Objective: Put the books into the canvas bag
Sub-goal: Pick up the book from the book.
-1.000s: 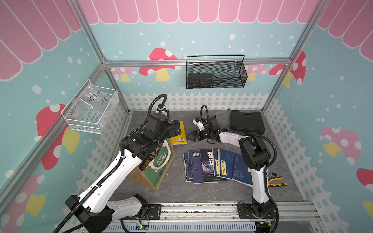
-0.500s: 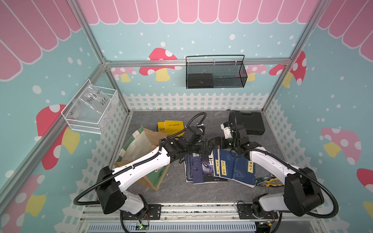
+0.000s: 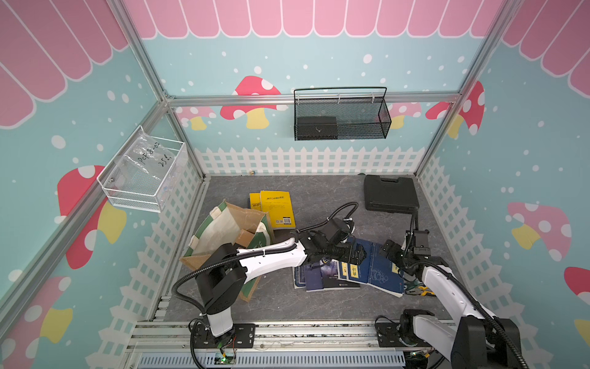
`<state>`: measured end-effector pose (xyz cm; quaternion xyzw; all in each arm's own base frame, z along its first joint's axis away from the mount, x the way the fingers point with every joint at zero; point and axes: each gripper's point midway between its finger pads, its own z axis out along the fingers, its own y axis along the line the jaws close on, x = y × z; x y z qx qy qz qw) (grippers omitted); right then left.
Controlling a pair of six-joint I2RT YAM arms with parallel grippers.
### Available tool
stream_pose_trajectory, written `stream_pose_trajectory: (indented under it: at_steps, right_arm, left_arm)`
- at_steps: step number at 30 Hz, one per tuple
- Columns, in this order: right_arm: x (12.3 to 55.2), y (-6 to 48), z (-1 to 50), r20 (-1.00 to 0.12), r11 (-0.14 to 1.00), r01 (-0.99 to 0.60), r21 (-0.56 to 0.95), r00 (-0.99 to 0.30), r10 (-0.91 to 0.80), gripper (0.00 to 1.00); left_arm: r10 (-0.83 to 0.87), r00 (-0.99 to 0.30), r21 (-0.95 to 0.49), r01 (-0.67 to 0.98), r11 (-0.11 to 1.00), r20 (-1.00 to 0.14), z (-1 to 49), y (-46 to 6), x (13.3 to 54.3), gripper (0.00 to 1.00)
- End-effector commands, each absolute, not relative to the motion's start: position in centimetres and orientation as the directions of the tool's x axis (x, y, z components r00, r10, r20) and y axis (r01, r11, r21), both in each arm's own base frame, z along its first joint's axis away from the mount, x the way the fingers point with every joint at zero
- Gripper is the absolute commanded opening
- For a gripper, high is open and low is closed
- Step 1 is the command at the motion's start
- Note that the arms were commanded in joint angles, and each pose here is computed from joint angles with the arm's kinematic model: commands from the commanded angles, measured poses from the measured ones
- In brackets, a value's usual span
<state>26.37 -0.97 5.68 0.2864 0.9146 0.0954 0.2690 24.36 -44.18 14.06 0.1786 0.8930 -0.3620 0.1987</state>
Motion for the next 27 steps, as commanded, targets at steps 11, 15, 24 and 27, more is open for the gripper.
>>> stream_pose_trajectory:
  at_steps: [11, 15, 24, 27]
  right_arm:
    - [26.2, -1.2, 3.7, -0.382, 0.787, 0.440, 0.432, -0.701, 0.602, 1.00]
    - [26.8, 2.0, 4.8, -0.384, 0.768, 0.285, 0.574, -0.734, 0.560, 0.99]
    - [26.8, 7.0, 7.0, -0.410, 0.736, 0.046, 0.676, -0.806, 0.427, 1.00]
    - [26.8, 8.8, 7.6, -0.413, 0.718, -0.011, 0.696, -0.824, 0.388, 1.00]
  left_arm:
    - [0.266, -0.862, -0.677, 0.504, 0.536, -0.431, 14.3, -49.4, 23.1, 0.99]
    - [0.252, -0.879, -0.661, 0.472, 0.583, -0.406, 13.1, -48.9, 23.7, 0.99]
    - [0.187, -0.919, -0.649, 0.378, 0.660, -0.346, 10.9, -44.0, 24.3, 0.99]
    - [0.207, -0.925, -0.642, 0.371, 0.671, -0.318, 10.2, -43.4, 23.8, 0.99]
